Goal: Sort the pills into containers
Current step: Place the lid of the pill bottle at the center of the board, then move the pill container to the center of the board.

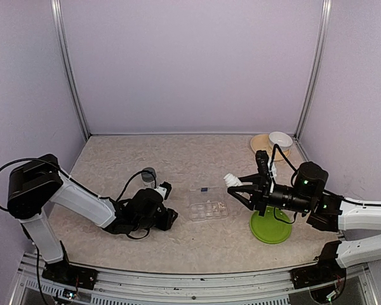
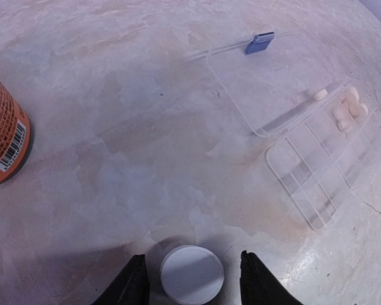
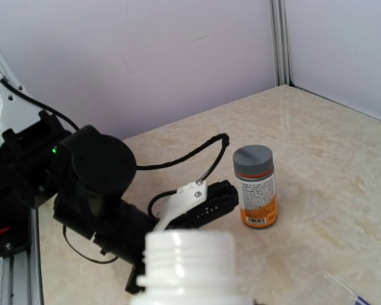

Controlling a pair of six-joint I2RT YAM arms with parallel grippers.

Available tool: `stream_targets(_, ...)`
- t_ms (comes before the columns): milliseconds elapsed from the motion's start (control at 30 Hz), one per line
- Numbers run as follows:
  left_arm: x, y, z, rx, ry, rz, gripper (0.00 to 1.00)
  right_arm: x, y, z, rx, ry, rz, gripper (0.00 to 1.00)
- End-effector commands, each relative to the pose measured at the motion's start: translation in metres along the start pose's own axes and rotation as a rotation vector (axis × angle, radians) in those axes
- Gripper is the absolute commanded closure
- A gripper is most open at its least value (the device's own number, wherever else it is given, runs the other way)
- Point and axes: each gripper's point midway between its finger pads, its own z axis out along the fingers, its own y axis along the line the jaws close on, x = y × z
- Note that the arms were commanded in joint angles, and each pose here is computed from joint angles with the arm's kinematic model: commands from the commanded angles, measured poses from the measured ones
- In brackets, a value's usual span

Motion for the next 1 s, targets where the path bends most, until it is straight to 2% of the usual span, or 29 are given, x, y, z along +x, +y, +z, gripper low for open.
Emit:
stream_targets(0,-0.015,-0.005,0.004,0.009,-0.03,-0.005,0.46,0.002,0.001,-0.003,0.008,0.004,0.009,1.0)
stream_targets(533,-0.019,-0.024,0.023,0.002,-0.009,0.052,0.42,0.011,0.0,-0.002,0.009,0.031,0.036,0.99)
stream_targets(967,-0.014,-0.056,0.026,0.086,0.027,0.083,0.43,0.052,-0.016,0.003,0.088,0.167,0.11,1.0)
